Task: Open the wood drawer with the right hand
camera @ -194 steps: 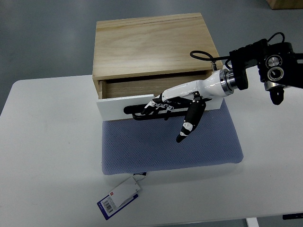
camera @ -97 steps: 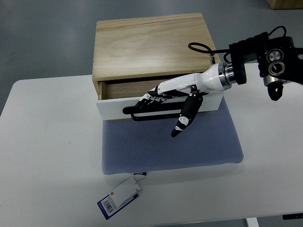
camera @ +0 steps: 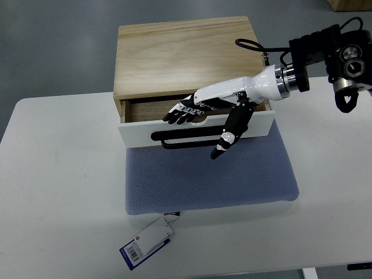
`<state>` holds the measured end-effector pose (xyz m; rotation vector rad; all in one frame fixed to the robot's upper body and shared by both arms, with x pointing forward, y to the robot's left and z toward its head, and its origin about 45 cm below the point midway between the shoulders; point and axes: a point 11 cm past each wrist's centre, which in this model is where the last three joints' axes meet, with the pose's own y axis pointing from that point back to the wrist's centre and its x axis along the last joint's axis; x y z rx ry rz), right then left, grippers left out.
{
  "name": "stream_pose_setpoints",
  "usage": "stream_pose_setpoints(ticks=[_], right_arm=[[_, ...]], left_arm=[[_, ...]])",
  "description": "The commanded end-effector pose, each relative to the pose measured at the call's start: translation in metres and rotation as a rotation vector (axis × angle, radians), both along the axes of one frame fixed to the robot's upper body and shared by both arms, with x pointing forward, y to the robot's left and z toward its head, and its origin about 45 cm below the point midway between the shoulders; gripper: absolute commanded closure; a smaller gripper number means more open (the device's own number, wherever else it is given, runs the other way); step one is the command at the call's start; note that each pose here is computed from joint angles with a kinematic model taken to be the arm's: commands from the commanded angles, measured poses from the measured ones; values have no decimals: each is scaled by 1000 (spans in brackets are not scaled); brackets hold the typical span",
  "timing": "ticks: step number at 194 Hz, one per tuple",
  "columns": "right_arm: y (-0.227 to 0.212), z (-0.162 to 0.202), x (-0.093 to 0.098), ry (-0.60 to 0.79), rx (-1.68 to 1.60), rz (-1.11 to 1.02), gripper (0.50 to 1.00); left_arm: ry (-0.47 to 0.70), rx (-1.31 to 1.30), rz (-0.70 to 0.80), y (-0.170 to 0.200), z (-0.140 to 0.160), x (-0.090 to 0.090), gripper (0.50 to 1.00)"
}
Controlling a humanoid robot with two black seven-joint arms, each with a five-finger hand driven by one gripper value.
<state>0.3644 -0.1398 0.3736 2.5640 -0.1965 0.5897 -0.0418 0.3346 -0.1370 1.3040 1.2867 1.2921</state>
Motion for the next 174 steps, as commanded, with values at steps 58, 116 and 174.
stream_pose_setpoints(ticks=[58, 116, 174], right_arm=[[-84, 70, 42, 27, 311, -301, 562], [-193, 41, 85, 204, 608, -683, 564], [-251, -47, 111, 380, 869, -1087, 564]], left_arm=[[0, 0, 0, 0, 0, 0, 500], [0, 0, 0, 0, 0, 0, 500], [0, -1, 0, 0, 0, 0, 500]])
